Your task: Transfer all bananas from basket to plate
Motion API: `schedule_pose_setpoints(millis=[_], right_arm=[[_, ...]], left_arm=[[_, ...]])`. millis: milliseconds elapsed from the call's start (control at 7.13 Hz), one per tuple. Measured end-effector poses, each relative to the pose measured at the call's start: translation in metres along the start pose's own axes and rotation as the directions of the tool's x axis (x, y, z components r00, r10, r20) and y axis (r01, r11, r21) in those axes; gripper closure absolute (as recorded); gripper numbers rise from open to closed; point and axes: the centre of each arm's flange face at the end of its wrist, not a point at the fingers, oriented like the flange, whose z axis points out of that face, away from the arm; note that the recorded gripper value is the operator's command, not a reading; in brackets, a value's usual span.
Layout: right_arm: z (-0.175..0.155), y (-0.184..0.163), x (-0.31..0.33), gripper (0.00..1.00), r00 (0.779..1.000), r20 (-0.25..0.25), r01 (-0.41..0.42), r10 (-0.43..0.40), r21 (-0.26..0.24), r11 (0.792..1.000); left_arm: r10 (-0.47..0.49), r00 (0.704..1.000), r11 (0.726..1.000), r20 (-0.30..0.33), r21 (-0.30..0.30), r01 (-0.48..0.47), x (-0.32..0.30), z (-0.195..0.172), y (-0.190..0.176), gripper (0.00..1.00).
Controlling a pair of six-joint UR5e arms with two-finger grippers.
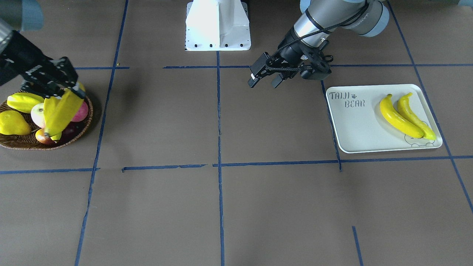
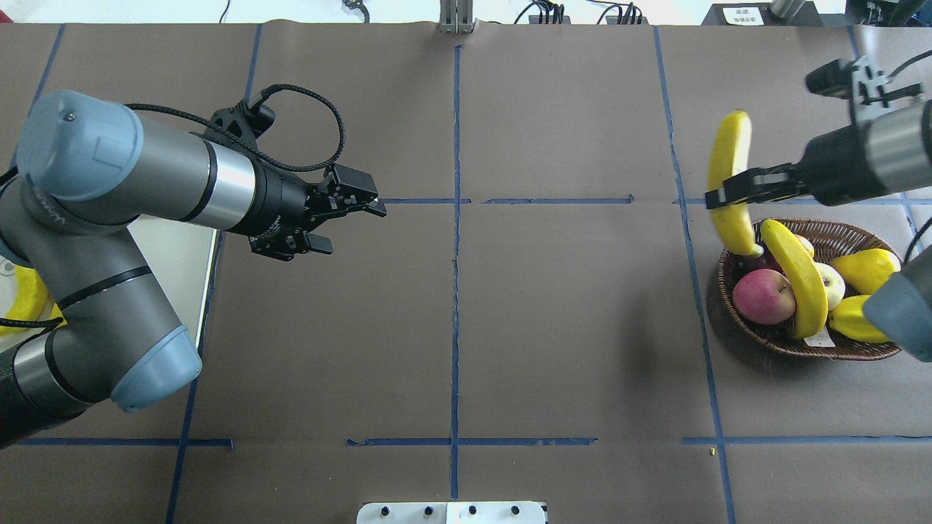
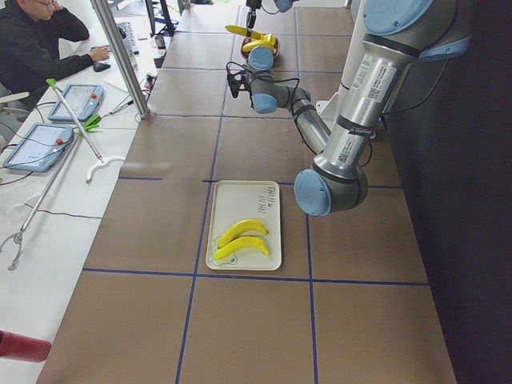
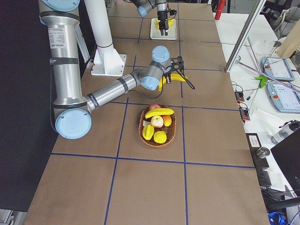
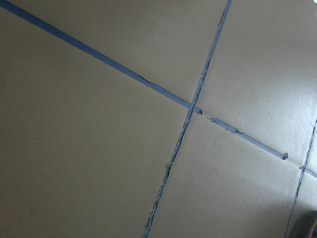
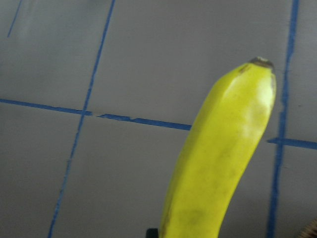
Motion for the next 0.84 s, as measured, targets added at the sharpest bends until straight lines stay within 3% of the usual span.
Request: schedule_pose_setpoints(millis=[421,842], right_arm=[[0.078,0.033,-0.136,1.0,0.987,0.104,0.121,-0.123,0.03,0.992],[0.108,0.07,-0.211,1.0,0.967,0.178,0.175,-0.181,0.049,0.983]], left_arm=[[0.066,0.991,0.997,-0.12,-0.02,-0.069,0.01,-0.01,0.008,0.01],[0.102,0.976,0.993,-0.194,-0.037,-0.111,0.032,-0.009,0.017,0.01]])
